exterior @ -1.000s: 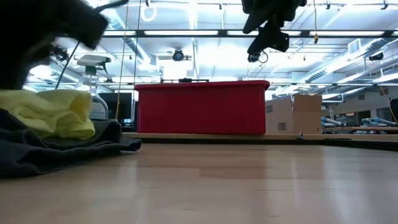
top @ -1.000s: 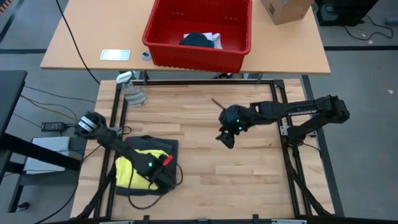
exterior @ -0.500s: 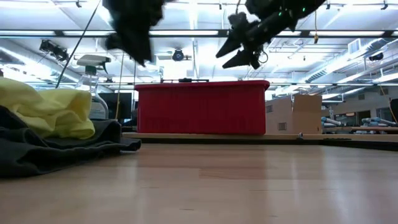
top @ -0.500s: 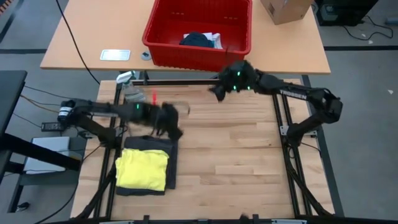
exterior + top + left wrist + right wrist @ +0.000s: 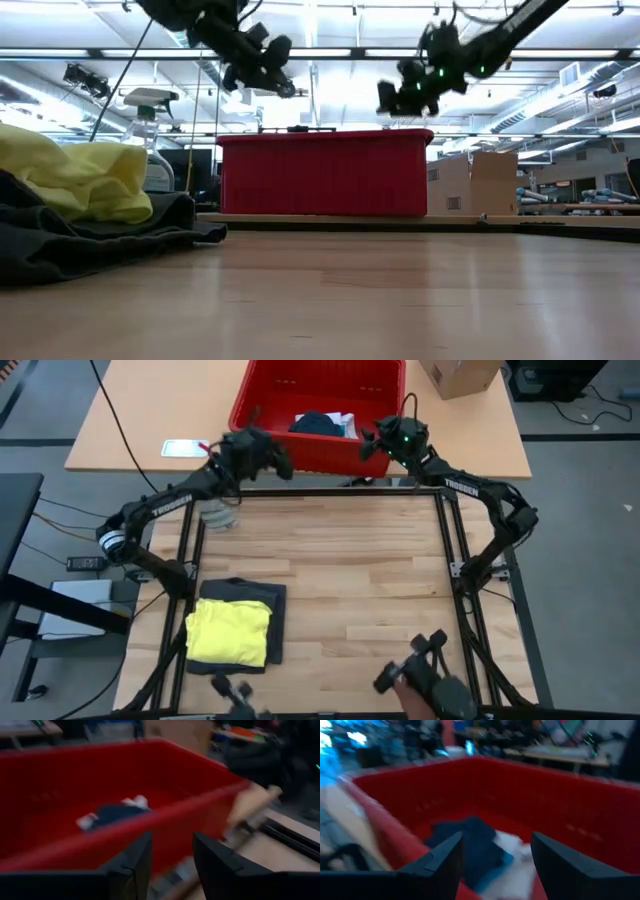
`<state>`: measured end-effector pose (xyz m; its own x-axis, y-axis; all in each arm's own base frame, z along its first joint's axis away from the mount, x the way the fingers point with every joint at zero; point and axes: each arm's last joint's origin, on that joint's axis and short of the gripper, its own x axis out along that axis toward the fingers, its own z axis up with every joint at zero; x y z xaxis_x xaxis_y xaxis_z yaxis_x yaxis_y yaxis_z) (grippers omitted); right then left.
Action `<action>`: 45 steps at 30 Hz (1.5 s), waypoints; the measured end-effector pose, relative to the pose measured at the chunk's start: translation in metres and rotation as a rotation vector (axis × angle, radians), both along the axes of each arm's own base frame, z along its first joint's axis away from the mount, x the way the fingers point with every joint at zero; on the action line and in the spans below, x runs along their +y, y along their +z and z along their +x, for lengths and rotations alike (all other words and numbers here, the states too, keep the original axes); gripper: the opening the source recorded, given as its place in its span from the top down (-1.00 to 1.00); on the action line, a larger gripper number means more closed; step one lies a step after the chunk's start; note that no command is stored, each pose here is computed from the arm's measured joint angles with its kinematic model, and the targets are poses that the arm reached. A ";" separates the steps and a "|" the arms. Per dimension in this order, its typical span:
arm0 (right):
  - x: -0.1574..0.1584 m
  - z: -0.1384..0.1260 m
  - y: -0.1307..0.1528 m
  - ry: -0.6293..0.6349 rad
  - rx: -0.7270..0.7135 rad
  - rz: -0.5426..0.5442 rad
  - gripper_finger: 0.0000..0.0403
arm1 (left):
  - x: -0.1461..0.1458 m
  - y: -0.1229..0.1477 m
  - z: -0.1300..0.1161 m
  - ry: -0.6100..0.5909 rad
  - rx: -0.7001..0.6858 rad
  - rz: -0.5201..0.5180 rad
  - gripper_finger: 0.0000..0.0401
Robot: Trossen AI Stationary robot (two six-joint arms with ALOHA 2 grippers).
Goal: Fold Laundry from Bin
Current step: Fold the dark blue short
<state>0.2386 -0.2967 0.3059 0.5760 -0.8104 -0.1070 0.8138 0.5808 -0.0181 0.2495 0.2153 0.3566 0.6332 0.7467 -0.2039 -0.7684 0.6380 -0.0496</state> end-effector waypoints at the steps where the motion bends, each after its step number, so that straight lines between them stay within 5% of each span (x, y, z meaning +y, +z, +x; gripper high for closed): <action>1: -0.007 -0.003 -0.007 -0.018 0.009 0.021 -0.15 | 0.010 0.001 -0.003 0.024 -0.008 0.042 0.29; 8: -0.011 -0.010 -0.023 -0.023 0.098 0.152 -0.12 | 0.062 -0.003 -0.017 0.079 -0.019 0.290 0.29; 14: 0.021 -0.013 -0.013 0.028 0.195 0.294 -0.02 | 0.082 -0.025 -0.012 0.041 -0.006 0.273 0.29; 21: 0.051 -0.028 0.008 0.062 0.222 0.337 0.00 | 0.098 -0.065 0.002 0.028 0.063 0.173 0.28; 34: 0.052 -0.050 0.064 0.008 -0.019 0.037 0.00 | 0.074 -0.087 0.032 -0.187 0.098 -0.014 0.28; 39: 0.042 -0.043 0.062 0.018 -0.067 -0.018 0.00 | 0.056 -0.090 0.047 -0.255 0.117 -0.038 0.28; 45: 0.025 -0.026 0.037 0.079 -0.035 0.037 0.00 | 0.038 -0.093 0.061 -0.321 0.137 -0.071 0.28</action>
<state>0.2123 -0.2714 0.3429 0.6420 -0.7580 -0.1150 0.7651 0.6431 0.0322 0.3100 0.2538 0.2634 0.7966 0.4945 -0.3476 -0.5315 0.8470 -0.0131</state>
